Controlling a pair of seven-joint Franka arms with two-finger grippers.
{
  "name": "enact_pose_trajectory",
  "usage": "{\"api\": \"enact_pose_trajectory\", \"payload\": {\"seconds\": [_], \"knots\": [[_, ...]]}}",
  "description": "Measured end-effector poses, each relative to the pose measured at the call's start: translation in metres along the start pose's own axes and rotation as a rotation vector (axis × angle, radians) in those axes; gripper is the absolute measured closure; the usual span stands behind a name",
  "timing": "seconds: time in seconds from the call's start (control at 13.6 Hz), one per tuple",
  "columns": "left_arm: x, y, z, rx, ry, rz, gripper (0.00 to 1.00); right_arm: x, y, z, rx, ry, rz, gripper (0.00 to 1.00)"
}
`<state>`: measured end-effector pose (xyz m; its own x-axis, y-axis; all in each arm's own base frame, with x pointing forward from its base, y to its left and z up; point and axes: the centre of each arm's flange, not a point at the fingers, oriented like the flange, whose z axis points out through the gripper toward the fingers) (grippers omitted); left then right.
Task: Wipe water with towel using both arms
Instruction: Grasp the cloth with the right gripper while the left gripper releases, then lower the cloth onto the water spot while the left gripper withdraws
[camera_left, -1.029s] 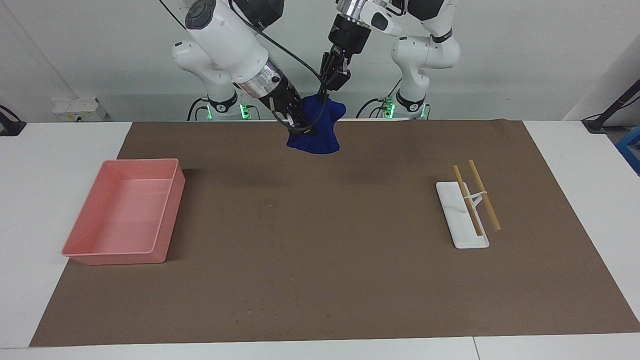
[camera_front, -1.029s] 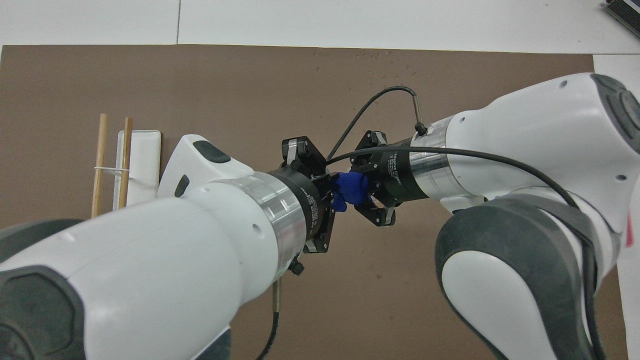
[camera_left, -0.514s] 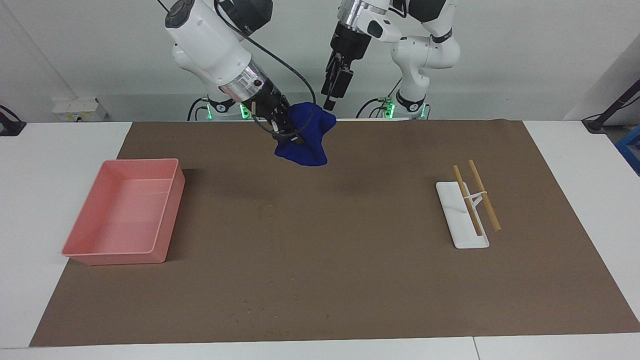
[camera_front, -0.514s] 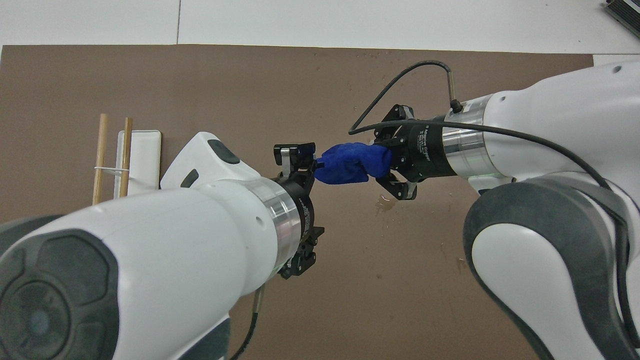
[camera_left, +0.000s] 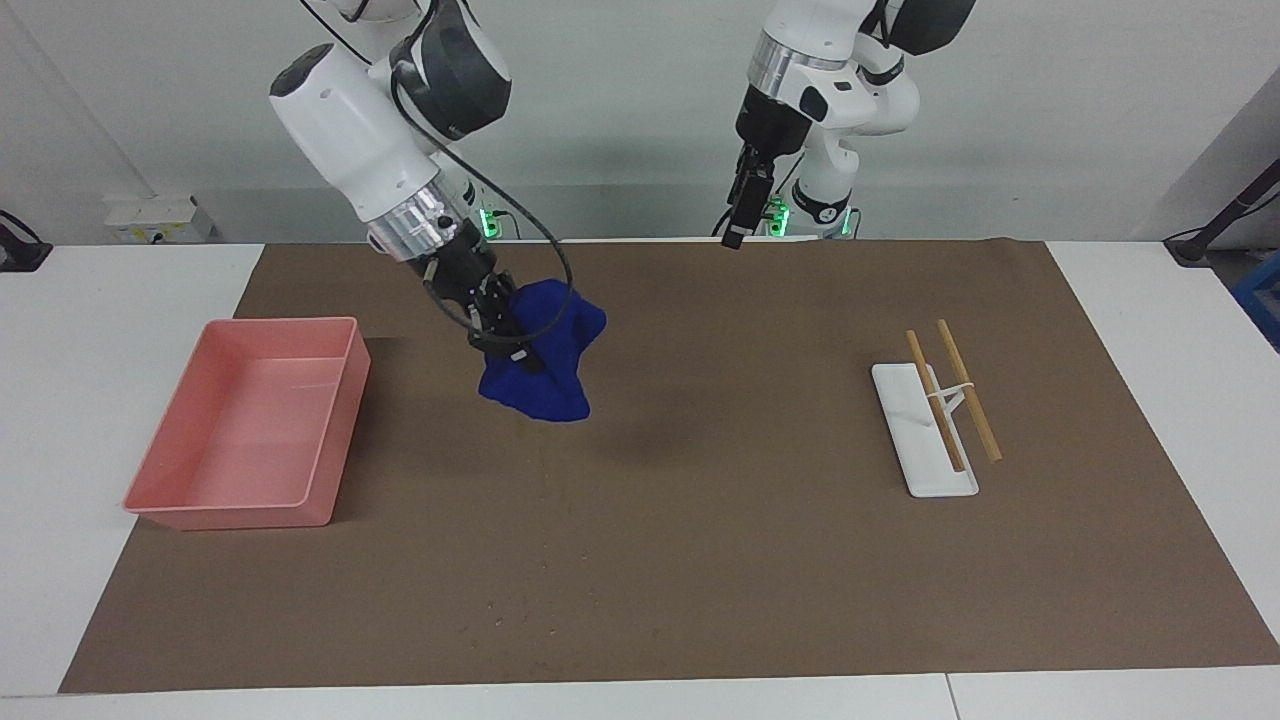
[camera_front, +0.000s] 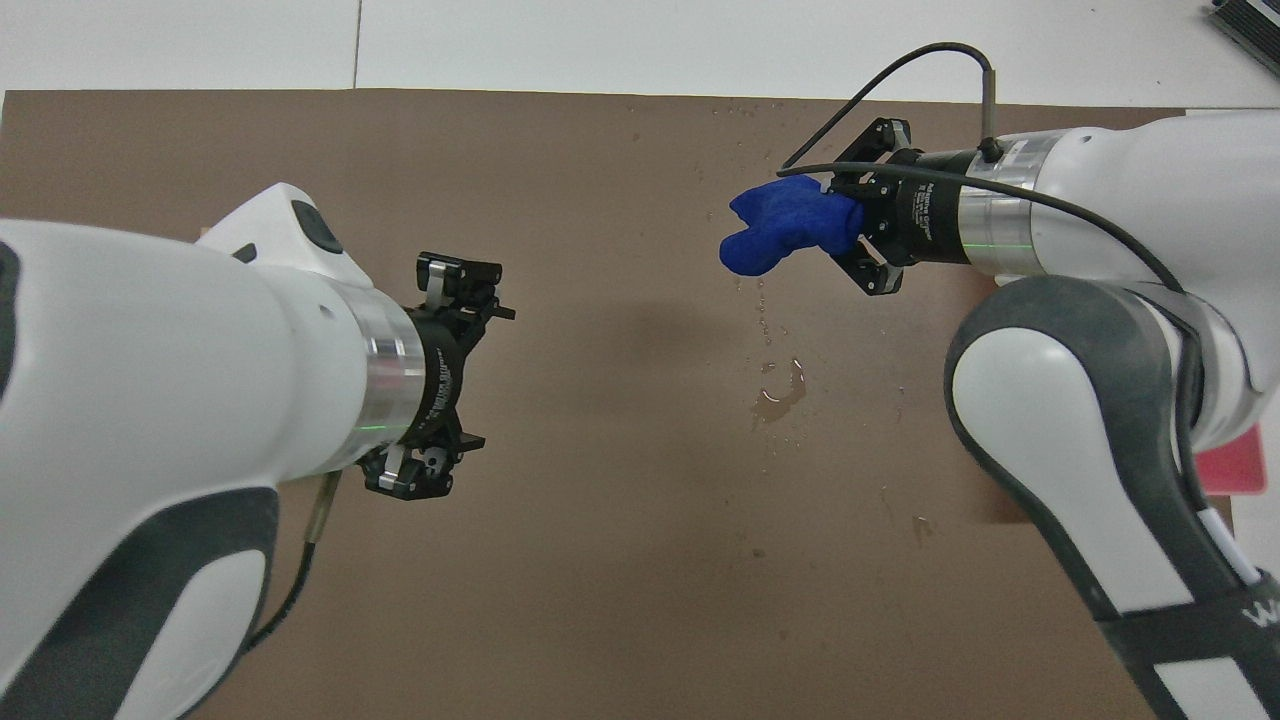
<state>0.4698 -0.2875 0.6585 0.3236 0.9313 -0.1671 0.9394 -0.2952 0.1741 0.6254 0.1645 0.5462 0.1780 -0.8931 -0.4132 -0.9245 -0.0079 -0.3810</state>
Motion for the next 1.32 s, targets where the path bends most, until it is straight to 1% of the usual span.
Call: {"api": "enact_pose_trajectory", "payload": {"seconds": [0.07,0.29,0.37,0.51,0.66,0.73,0.88,1.03,1.18,1.25,1.32], "knots": [[0.015,0.002,-0.001,0.011,0.007,0.013,0.0,0.014,-0.004,0.019,0.025,0.014,-0.016,0.85],[0.059,0.003,-0.003,0.058,0.023,0.075,0.0,0.057,-0.009,0.099,0.111,0.071,-0.082,0.85],[0.078,0.003,-0.005,0.067,0.028,0.093,0.0,0.069,-0.008,0.124,0.128,0.09,-0.115,0.85],[0.117,0.003,-0.01,0.081,0.034,0.119,0.0,0.089,-0.004,0.162,0.134,0.116,-0.159,0.85],[0.157,-0.001,-0.016,0.099,0.036,0.165,0.0,0.108,-0.003,0.197,0.156,0.142,-0.185,0.85],[0.174,-0.004,-0.018,0.109,0.034,0.205,0.0,0.113,-0.001,0.21,0.16,0.148,-0.19,0.85],[0.193,-0.009,-0.021,0.131,0.027,0.295,0.0,0.115,0.002,0.223,0.151,0.151,-0.204,0.85],[0.199,-0.011,-0.022,0.153,0.069,0.401,0.0,0.116,0.011,0.231,0.128,0.151,-0.212,0.85],[0.201,-0.013,-0.024,0.188,0.115,0.553,0.0,0.123,0.029,0.244,0.085,0.156,-0.206,0.85],[0.205,-0.016,-0.025,0.218,0.124,0.634,0.0,0.125,0.036,0.248,0.069,0.158,-0.203,0.85],[0.211,-0.02,-0.025,0.253,0.119,0.709,0.0,0.124,0.04,0.246,0.067,0.16,-0.204,0.85]]}}
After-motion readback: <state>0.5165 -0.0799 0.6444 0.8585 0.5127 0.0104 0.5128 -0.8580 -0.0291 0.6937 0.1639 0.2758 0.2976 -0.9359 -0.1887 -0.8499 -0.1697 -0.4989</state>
